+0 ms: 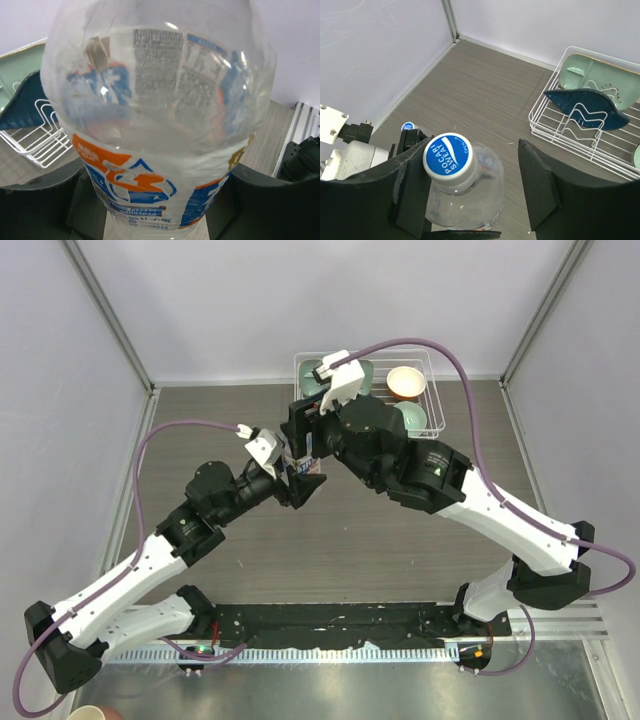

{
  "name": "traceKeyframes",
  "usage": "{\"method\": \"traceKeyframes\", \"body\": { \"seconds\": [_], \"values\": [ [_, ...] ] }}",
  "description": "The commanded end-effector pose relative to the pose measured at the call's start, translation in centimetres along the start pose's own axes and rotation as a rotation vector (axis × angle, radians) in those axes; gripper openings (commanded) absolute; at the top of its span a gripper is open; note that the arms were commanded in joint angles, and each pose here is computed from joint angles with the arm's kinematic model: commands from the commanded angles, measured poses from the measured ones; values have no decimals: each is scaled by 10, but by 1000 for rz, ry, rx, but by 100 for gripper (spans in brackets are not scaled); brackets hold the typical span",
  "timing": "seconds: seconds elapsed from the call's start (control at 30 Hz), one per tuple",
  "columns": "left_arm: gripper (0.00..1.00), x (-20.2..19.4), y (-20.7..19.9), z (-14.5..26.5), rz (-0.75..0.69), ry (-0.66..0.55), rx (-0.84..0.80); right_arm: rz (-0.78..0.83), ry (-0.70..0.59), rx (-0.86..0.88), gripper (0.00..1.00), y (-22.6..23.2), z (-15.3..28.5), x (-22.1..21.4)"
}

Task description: Screw on the bottle caps

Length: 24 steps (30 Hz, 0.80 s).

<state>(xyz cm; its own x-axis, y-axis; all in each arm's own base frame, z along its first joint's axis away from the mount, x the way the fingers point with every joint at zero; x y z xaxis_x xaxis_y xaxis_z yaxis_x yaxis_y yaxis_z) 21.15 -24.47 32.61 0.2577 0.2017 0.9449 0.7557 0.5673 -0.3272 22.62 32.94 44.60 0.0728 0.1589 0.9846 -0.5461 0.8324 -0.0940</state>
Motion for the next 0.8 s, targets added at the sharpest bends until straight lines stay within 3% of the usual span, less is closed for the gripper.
{"method": "traceKeyframes", "body": {
  "seconds": [0.0,0.13,0.17,0.2,0.27,0.43,0.77],
  "values": [
    [0,47,-20,5,-33,-190,-86,62,9,80,72,-12,18,13],
    [0,38,-29,8,-11,-150,-152,56,-56,364,73,-21,55,27],
    [0,35,-34,10,-9,-133,-187,80,-84,591,74,-3,74,27],
    [0,28,-48,14,-7,-92,-285,87,-80,640,74,-12,77,20],
    [0,21,-60,18,-3,-41,-375,111,-71,907,75,-1,110,11],
    [0,1,-93,38,-6,103,-643,161,-121,995,75,-4,128,21],
    [0,-4,-108,52,-6,159,-774,175,-236,1117,73,6,142,41]
  ]
}}
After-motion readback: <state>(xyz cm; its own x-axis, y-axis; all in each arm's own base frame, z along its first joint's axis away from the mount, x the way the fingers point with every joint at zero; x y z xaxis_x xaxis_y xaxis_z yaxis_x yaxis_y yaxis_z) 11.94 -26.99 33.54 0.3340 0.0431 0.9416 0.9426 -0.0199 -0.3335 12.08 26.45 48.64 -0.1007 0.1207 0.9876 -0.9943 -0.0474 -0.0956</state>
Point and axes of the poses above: each gripper's point midway between its finger pads, its own z axis back along the fingers, its own y axis along the line the jaws close on, x = y × z, the point moved 3 cm from there along z, back along the fingers, and after that the axes turned 13 degrees about z, right-handed, at the moved point
